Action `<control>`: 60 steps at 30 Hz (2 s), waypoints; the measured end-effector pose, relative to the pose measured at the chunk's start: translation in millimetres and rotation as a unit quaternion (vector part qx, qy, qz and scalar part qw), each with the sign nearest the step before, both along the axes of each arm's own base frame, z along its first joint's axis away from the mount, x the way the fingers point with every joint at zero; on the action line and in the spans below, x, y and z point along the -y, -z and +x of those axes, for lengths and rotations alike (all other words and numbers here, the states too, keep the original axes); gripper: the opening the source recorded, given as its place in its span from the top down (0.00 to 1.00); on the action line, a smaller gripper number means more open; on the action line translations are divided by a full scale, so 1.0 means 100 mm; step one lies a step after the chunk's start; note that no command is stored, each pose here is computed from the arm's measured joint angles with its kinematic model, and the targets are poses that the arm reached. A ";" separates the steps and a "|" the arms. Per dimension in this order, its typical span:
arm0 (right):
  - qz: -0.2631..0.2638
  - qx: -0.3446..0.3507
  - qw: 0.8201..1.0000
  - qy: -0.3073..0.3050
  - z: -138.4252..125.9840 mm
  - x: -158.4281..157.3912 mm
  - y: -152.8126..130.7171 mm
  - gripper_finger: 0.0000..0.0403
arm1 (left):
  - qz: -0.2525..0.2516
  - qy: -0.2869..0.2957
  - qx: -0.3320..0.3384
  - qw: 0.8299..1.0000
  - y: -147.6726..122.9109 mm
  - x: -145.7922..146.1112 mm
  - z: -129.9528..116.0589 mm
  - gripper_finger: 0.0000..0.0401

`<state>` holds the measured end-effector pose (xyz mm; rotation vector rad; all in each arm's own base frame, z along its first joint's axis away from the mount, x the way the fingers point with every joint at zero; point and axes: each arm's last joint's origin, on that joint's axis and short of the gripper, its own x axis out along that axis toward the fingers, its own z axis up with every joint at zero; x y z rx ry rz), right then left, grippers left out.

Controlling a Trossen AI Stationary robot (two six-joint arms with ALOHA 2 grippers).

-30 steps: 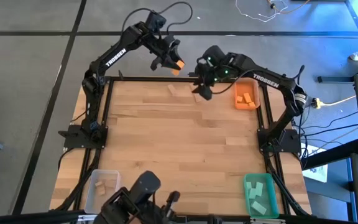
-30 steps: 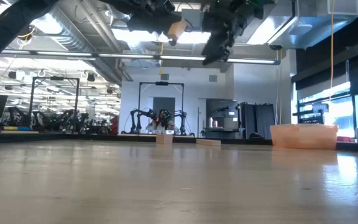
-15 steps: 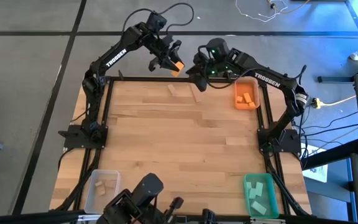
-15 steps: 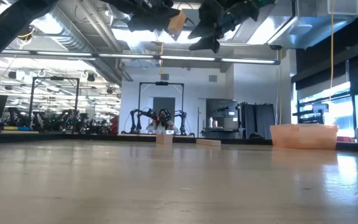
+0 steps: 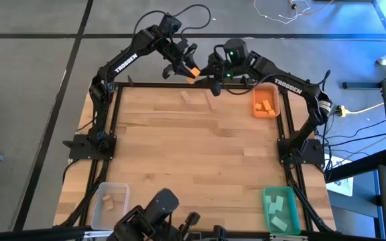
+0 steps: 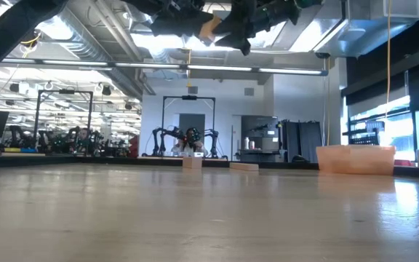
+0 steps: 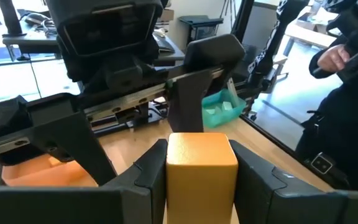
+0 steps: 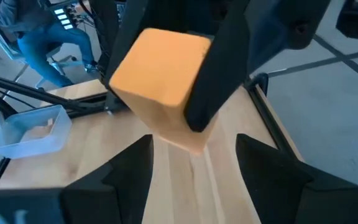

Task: Sort & place blocks by color
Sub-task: Put the orange block into the orange bin

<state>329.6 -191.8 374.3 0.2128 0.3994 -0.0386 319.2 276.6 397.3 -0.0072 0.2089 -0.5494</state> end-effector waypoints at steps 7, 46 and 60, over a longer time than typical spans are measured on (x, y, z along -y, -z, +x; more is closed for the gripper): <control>-0.008 0.011 1.000 -0.004 0.04 -0.04 -0.02 0.43 | 0.040 -0.025 0.001 0.999 -0.03 0.04 0.09 0.69; -0.047 -0.016 0.998 0.040 0.08 -0.10 0.01 0.66 | 0.090 -0.092 -0.017 0.992 -0.03 -0.02 0.12 0.54; -0.034 -0.133 0.973 0.187 -0.48 -0.32 -0.23 0.66 | 0.159 -0.226 -0.066 0.959 0.01 -0.38 -0.13 0.53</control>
